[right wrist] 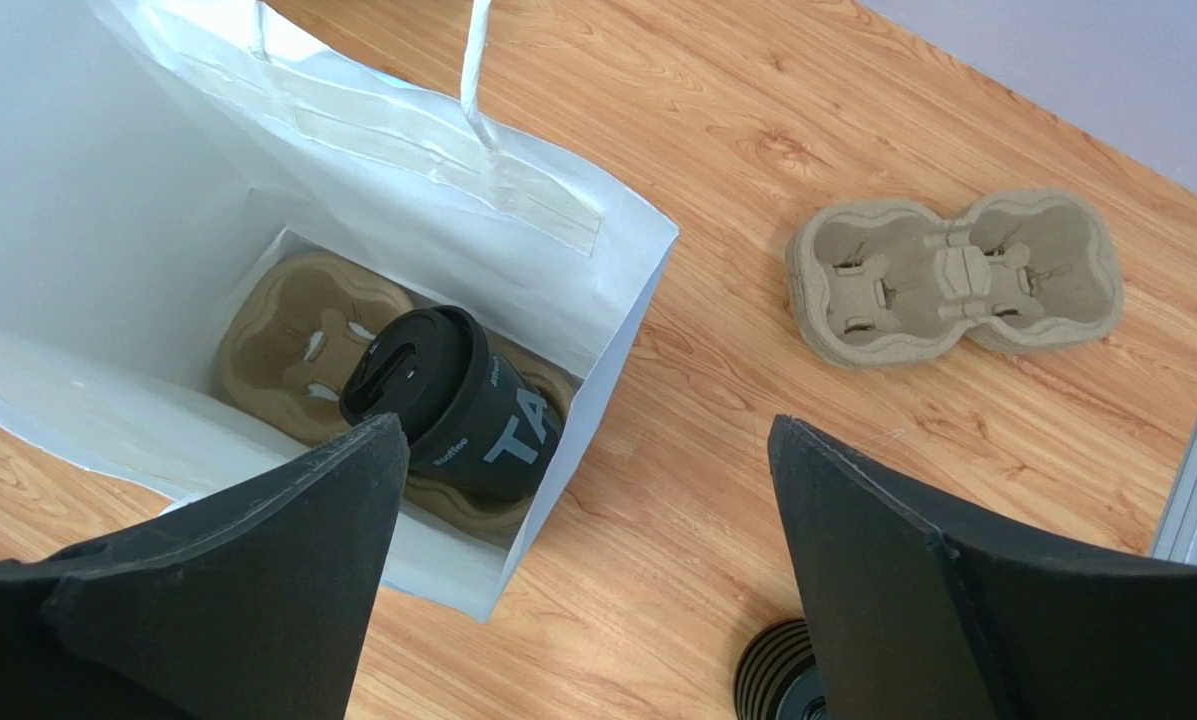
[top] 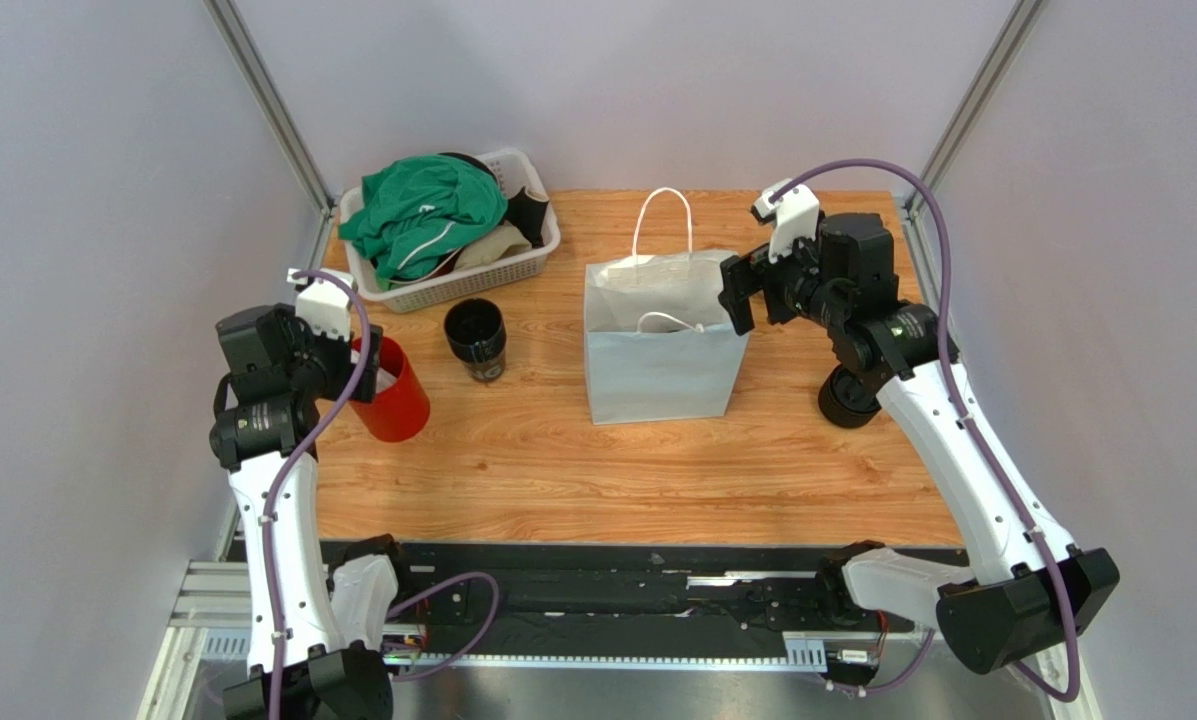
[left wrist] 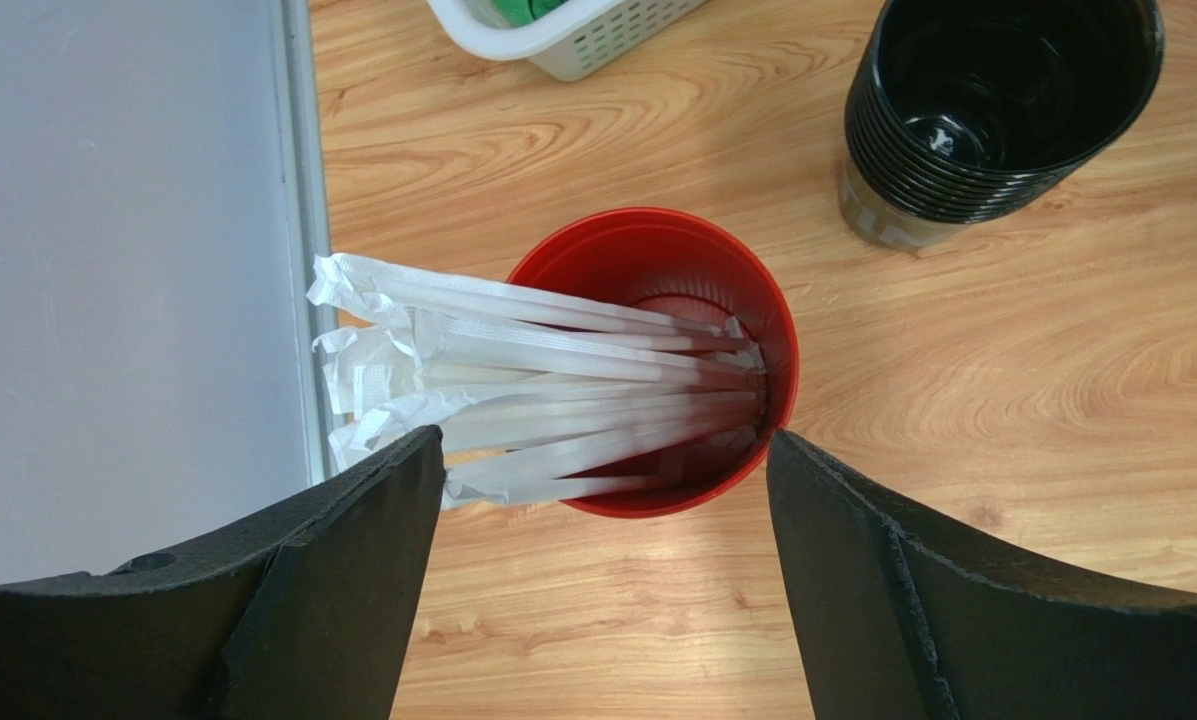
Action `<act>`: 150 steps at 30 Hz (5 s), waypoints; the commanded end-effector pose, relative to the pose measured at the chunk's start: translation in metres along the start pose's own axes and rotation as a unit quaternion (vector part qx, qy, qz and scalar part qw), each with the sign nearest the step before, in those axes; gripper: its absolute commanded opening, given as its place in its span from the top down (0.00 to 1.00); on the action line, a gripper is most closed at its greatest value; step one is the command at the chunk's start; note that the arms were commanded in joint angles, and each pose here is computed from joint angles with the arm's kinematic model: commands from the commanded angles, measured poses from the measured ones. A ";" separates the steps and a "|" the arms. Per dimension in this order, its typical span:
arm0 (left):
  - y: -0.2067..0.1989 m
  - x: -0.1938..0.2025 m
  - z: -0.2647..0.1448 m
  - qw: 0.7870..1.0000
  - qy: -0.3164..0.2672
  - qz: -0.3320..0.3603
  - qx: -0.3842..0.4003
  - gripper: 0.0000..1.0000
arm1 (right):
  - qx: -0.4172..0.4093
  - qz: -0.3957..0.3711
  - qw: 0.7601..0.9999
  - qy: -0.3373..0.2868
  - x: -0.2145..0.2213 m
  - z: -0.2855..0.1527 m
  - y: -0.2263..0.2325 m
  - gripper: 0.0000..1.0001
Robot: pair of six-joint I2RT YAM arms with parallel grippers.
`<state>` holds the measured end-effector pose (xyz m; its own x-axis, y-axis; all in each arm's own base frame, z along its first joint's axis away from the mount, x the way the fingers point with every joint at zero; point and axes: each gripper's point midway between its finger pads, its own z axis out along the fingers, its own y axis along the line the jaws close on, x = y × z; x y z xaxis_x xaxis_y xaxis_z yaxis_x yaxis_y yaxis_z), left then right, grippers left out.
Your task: Pack the takeout coffee
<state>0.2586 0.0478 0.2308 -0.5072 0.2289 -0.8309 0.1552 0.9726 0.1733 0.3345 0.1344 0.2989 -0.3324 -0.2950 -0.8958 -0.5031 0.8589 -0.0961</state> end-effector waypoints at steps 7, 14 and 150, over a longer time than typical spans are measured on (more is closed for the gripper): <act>0.016 -0.004 0.000 0.999 -0.013 0.000 -0.031 0.17 | 0.012 0.001 1.000 -0.017 -0.008 0.004 -0.004 0.05; 0.025 -0.016 -0.009 0.998 -0.040 -0.014 -0.047 0.17 | 0.010 -0.001 1.000 -0.016 -0.007 0.004 -0.004 0.05; -0.232 -0.252 -0.069 0.874 -0.299 0.080 0.374 0.91 | 0.075 0.094 0.991 -0.049 0.006 -0.013 -0.077 0.01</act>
<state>0.2813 -0.2233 0.4325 -0.0062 0.0653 -0.9978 0.8213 0.5695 0.0322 0.3566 0.0565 0.3020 -0.3455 -0.1012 -0.9329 -0.2882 0.9576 0.0029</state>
